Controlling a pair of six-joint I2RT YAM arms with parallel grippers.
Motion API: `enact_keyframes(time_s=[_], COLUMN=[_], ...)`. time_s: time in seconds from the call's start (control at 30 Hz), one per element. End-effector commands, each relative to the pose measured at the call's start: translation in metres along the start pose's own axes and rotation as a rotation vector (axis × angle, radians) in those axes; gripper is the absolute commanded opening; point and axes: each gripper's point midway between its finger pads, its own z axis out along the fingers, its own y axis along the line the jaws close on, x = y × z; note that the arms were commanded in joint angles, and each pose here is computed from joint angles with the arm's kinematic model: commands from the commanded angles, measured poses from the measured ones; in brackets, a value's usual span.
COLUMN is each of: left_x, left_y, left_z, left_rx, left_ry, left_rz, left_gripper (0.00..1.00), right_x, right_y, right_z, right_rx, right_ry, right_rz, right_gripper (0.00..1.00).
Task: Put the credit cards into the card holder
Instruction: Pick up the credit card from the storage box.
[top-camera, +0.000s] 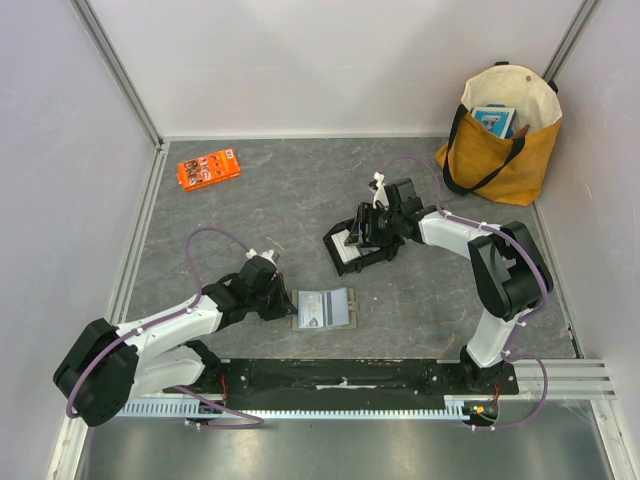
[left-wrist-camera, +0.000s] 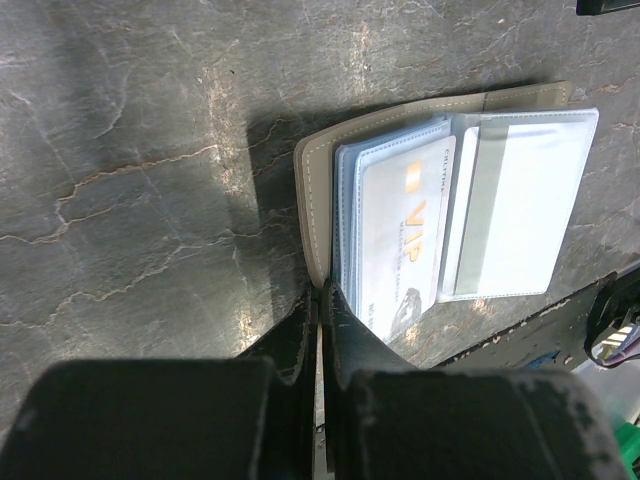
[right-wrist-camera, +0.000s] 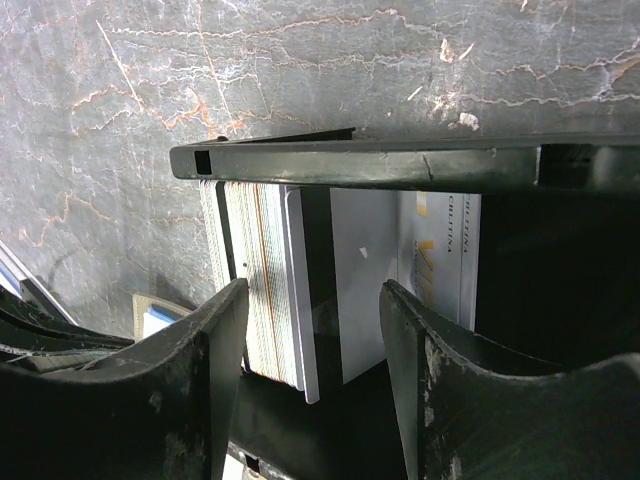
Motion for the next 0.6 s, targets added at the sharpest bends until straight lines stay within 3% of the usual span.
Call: enact_keyframes(time_s=[0.0,0.17,0.37,0.57], left_x=[-0.010,-0.010,-0.010,-0.010], left_y=[-0.017,-0.018,-0.017,-0.017], left_z=[-0.003,-0.002,-0.003,-0.003], left_rx=[0.053,0.054,0.055,0.055], left_ry=[-0.020,-0.018,-0.016,-0.018], left_rz=[0.042,0.044,0.043,0.042], left_gripper=[0.02,0.02,0.02,0.02], right_x=[-0.020,-0.017,-0.018,-0.022], right_y=[0.022,0.026,0.030,0.036], right_z=[-0.011,-0.009,-0.009,-0.014], right_rx=[-0.036,-0.046,-0.053,-0.068], right_ry=[-0.053,-0.050,-0.051,-0.065], right_rz=[-0.055,-0.056,-0.052,-0.061], right_gripper=[0.63,0.62,0.44,0.42])
